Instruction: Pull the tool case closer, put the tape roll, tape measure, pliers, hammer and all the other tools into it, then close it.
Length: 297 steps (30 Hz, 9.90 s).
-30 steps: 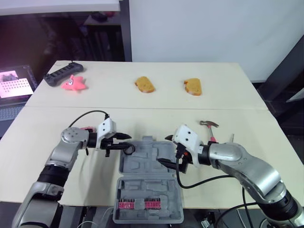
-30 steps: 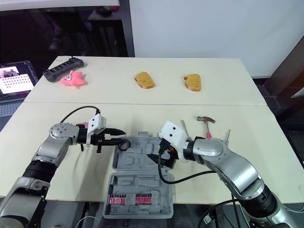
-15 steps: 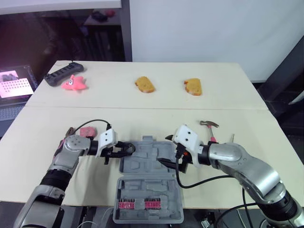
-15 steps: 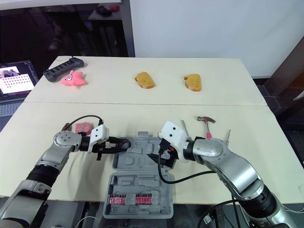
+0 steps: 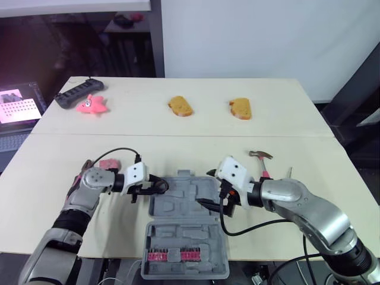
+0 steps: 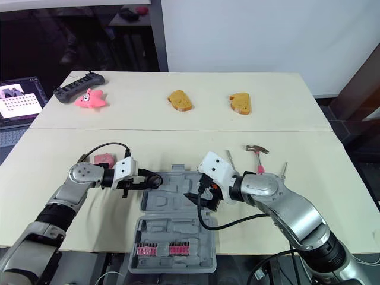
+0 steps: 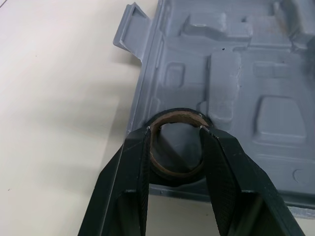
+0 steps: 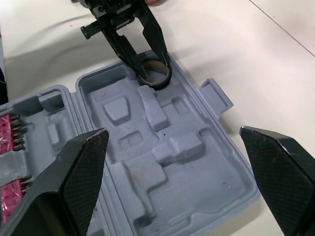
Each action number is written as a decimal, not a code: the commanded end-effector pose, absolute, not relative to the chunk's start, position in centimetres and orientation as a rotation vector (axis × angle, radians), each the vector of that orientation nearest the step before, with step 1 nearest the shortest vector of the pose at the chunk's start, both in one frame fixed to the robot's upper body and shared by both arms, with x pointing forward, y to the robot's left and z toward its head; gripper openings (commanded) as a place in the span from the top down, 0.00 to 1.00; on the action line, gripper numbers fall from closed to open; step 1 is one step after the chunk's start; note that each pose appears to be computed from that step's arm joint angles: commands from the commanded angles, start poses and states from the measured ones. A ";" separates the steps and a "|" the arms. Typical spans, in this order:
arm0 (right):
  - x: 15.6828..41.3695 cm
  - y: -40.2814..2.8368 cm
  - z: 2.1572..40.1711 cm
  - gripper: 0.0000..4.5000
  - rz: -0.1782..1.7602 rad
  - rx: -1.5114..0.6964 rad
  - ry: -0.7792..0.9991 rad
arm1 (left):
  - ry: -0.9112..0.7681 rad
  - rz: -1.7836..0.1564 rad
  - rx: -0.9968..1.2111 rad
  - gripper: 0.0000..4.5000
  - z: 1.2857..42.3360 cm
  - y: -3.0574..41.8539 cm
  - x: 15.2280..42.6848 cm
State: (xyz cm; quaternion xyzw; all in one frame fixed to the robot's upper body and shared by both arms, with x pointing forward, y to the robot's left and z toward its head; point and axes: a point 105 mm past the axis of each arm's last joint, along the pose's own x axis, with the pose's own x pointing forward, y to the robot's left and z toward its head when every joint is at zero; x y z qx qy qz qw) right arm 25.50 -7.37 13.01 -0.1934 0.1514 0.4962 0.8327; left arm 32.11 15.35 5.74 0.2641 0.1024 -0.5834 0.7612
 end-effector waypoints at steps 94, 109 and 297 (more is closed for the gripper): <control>25.0 -5.8 18.7 0.00 1.250 -0.226 0.008 | 0.484 0.225 -0.178 0.01 1.2 25.6 31.1; 25.4 -5.6 18.6 0.00 1.209 -0.220 0.028 | 0.533 0.215 -0.163 0.86 0.3 24.4 30.2; 26.3 -2.7 17.0 0.89 1.124 0.833 0.744 | 0.136 -1.310 0.318 0.01 16.6 15.5 24.1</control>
